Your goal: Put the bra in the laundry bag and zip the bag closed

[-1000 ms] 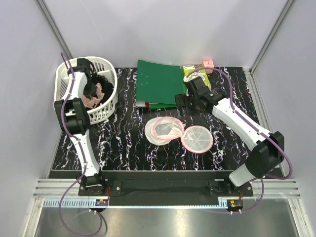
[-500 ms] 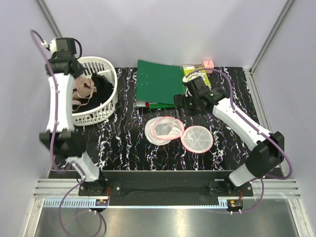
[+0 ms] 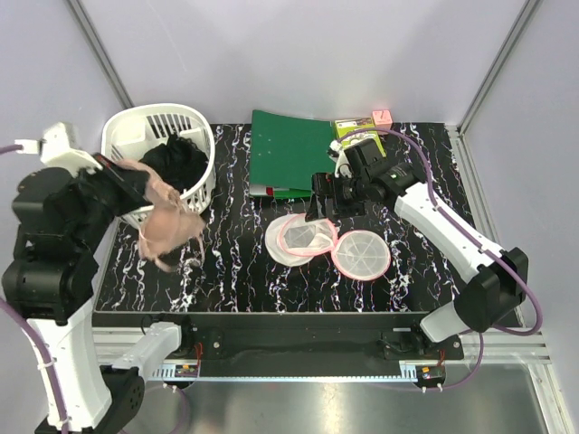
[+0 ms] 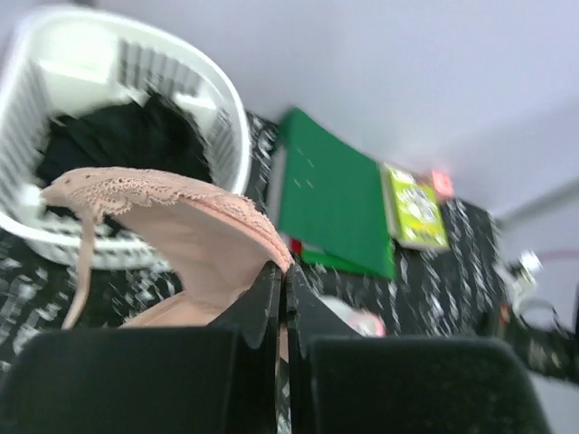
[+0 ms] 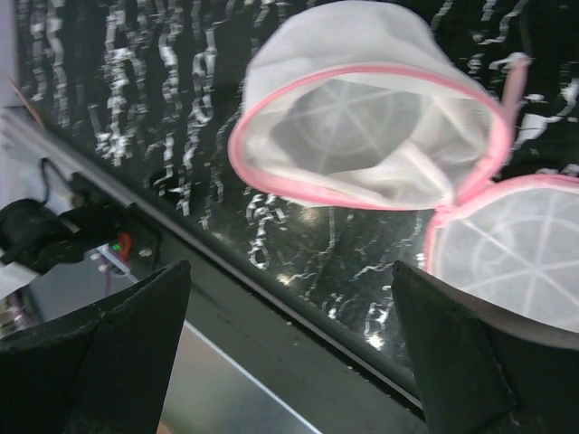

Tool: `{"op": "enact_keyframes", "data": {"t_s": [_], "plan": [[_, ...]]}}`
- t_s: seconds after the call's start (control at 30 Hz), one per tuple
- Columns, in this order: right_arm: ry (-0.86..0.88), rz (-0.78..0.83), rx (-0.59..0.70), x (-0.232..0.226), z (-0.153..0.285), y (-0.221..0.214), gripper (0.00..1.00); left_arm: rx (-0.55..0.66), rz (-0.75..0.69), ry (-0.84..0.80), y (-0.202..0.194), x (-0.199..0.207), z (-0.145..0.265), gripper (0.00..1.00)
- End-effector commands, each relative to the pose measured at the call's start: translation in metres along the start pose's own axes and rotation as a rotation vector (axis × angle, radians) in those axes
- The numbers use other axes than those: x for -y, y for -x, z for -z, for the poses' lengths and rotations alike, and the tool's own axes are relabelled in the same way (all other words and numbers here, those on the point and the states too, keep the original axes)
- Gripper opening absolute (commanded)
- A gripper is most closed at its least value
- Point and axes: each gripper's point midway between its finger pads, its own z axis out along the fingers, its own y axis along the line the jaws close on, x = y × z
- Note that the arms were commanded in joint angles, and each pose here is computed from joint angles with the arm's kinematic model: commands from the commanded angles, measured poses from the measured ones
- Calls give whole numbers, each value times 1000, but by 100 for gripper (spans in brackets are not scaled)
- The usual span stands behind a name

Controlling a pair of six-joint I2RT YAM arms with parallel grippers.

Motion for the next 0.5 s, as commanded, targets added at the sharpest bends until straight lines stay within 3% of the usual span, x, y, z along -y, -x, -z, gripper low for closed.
{"op": "enact_keyframes", "data": {"t_s": [0.0,0.17,0.3,0.47], "plan": [[231,25,50,-48,27,9,100,-299,85,-118,-76,14,-10,0],[312,54,6,-58,31,-2,100,-472,129,-117,-136,5,-21,0],[308,44,-15,-53,29,-15,100,-657,140,-17,-207,-24,-48,0],[285,26,-17,-45,26,-24,100,-675,182,-4,-248,-25,-90,0]]}}
